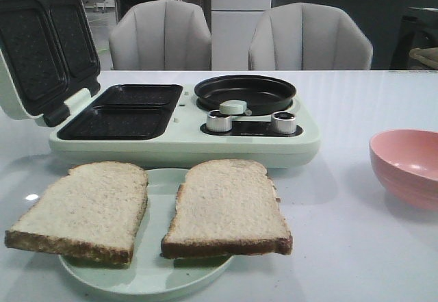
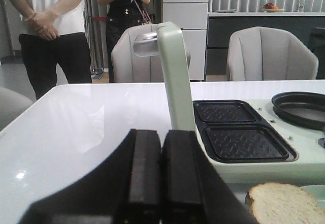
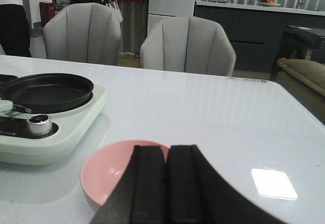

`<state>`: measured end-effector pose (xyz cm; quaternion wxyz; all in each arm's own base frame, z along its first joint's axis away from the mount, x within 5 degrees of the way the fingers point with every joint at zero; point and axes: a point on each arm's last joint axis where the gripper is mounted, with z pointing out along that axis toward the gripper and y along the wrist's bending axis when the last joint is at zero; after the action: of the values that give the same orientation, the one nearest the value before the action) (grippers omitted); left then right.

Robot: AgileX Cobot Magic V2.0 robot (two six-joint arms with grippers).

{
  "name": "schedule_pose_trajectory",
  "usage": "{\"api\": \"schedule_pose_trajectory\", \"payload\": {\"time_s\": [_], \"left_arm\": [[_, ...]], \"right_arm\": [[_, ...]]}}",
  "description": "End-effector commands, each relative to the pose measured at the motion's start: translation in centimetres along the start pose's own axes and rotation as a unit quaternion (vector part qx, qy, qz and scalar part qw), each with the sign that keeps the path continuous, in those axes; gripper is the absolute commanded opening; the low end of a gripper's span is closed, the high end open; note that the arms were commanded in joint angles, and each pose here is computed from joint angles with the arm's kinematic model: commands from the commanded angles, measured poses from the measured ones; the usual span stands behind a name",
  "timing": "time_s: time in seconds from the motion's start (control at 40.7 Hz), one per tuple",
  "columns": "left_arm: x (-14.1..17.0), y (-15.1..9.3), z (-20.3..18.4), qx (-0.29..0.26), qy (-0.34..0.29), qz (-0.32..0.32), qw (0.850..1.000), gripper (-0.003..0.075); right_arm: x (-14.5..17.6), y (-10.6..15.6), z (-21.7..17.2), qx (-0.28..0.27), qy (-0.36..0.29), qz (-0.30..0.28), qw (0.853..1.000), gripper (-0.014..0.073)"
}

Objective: Make breakfast with bread and shrimp

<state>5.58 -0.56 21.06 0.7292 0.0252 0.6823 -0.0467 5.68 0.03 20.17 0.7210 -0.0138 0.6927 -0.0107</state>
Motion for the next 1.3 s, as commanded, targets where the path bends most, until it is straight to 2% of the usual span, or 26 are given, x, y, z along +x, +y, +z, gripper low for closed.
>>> {"api": "schedule_pose_trajectory", "payload": {"time_s": [0.0,0.196,0.295,0.417,0.589,0.736,1.055,1.276], "left_arm": [[-0.9,0.0,-0.2,0.003,-0.065,-0.005,0.998,0.0101],[-6.8,-0.2,-1.4,0.004,-0.131,0.004,0.991,0.0101],[-10.0,-0.2,-2.0,0.000,-0.133,0.019,0.991,0.0101],[-13.2,-0.2,-2.2,-0.007,-0.093,0.021,0.995,0.0101],[-15.9,-0.2,-1.0,-0.014,-0.003,0.020,1.000,0.0101],[-16.0,-0.2,1.2,-0.016,0.074,0.017,0.997,0.0101],[-13.9,-0.2,3.8,-0.013,0.193,0.000,0.981,0.0101],[-13.5,-0.3,4.3,-0.010,0.211,-0.008,0.977,0.0101]], "right_arm": [[-2.2,-0.1,-0.4,0.002,-0.077,-0.007,0.997,0.0036],[-5.9,-0.2,-1.3,0.005,-0.071,-0.002,0.997,0.0036],[-8.2,-0.3,-2.2,0.006,-0.064,-0.002,0.998,0.0036],[-11.3,-0.5,-2.9,0.007,-0.056,-0.001,0.998,0.0036],[-14.9,-0.6,-2.5,0.003,-0.019,0.009,1.000,0.0036],[-16.0,-0.5,-0.5,-0.005,0.041,0.022,0.999,0.0036],[-13.8,-0.4,4.1,-0.007,0.183,0.022,0.983,0.0036],[-12.7,-0.3,5.8,-0.008,0.237,0.022,0.971,0.0036]]}}
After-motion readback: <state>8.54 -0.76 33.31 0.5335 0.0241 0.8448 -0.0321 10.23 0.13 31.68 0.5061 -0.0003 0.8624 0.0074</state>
